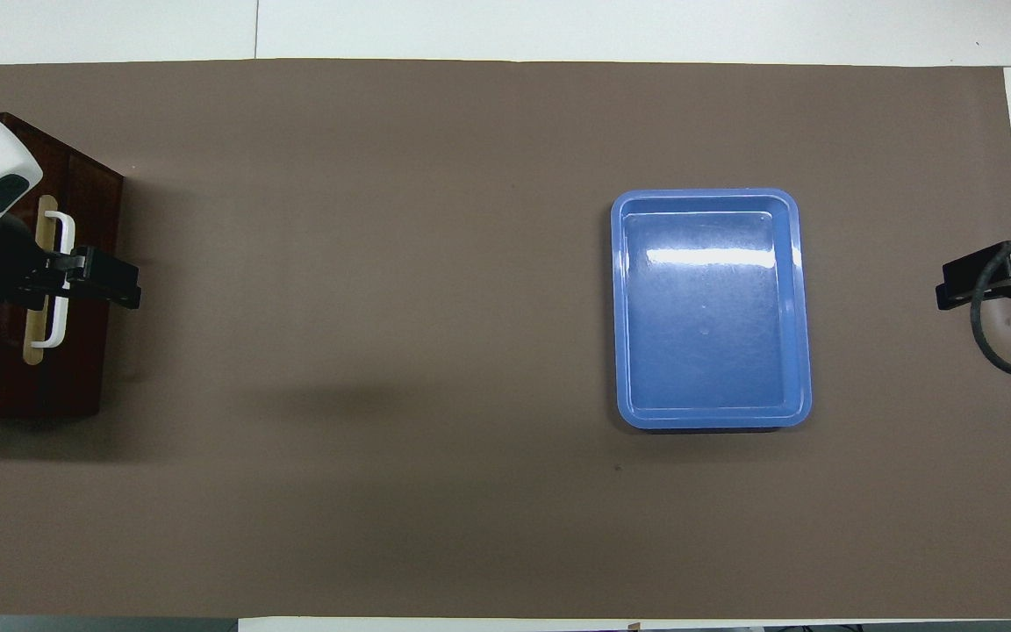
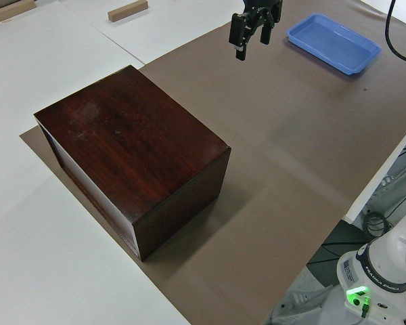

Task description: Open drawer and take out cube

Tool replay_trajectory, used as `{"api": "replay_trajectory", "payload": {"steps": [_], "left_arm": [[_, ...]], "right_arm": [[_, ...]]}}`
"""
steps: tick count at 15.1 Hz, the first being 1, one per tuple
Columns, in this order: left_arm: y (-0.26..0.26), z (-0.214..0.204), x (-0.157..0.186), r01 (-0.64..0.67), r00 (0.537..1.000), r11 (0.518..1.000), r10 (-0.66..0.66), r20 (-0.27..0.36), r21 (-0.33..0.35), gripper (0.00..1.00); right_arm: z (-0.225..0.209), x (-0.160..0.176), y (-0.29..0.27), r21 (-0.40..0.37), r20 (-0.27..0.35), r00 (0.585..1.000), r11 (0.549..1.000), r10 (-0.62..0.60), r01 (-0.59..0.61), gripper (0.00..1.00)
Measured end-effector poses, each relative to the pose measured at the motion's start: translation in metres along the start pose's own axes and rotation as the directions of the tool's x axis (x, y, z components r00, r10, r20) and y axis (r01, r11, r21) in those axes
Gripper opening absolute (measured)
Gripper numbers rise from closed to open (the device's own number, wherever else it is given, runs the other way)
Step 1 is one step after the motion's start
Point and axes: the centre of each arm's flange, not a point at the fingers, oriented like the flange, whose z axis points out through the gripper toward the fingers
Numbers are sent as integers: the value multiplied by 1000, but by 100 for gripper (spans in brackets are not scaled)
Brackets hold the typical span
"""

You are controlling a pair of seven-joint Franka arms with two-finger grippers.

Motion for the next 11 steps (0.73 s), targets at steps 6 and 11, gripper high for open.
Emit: {"api": "replay_trajectory", "payload": {"steps": [6, 11], "left_arm": [[0, 0, 0, 1, 1000, 1000, -1, -2, 0, 100], [-4, 5, 7, -5, 999, 1000, 6, -45, 27, 100]], "right_arm": [[0, 0, 0, 0, 0, 1000, 1000, 0, 0, 100], [0, 0, 0, 0, 0, 1000, 1000, 0, 0, 100]]}}
